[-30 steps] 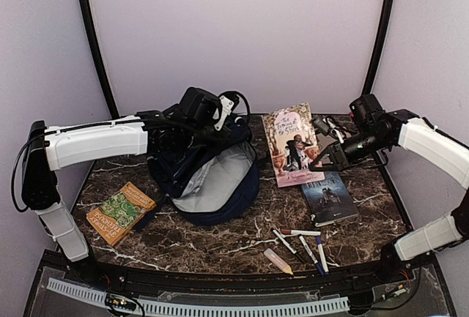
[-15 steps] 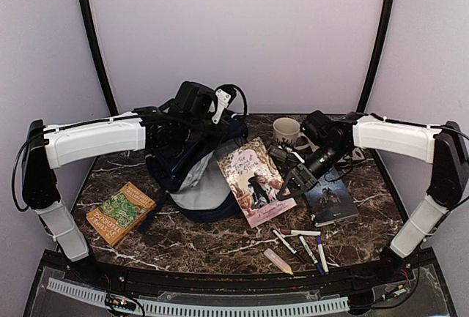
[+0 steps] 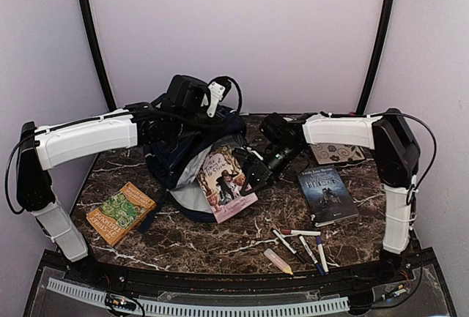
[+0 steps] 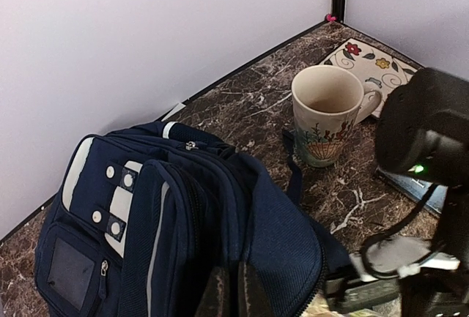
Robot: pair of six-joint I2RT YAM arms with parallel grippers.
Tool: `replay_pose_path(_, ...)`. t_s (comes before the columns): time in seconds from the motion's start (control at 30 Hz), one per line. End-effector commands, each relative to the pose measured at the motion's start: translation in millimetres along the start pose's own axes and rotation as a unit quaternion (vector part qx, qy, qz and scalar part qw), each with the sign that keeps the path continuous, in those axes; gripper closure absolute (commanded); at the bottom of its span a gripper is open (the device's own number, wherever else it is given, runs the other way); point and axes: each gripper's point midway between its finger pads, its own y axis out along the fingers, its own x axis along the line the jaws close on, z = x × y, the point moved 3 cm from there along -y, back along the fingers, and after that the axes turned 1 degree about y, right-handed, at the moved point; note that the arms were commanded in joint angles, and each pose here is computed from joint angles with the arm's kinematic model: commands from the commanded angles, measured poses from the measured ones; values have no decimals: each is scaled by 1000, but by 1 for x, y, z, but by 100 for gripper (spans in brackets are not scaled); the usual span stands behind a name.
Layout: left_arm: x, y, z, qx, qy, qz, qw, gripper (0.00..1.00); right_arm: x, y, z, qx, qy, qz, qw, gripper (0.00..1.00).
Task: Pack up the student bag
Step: Place the book in the largest pocket of the bag.
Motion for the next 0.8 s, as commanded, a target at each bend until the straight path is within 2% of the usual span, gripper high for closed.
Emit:
replay_pose_path(0.0, 16, -52, -62, -112, -43, 3, 993, 100, 2, 9, -40, -20, 17, -10, 1000, 100)
replay_pose_path(0.37, -1, -70, -67, -122, -33, 30, 991, 100, -39, 30, -105, -61, 35, 29, 997, 100)
replay_pose_path(0.6, -13, -74, -64, -118, -23, 38, 992, 100, -78, 36, -123, -84, 33, 114, 989, 100)
replay_pose_path(0.63, -14, -74, -63, -118, -23, 38, 992, 100, -83, 35, -124, -87, 31, 133, 987, 97)
replay_pose_path(0.77, -14, -74, -58, -116, -24, 35, 992, 100, -91, 30, -122, -91, 19, 185, 978, 63)
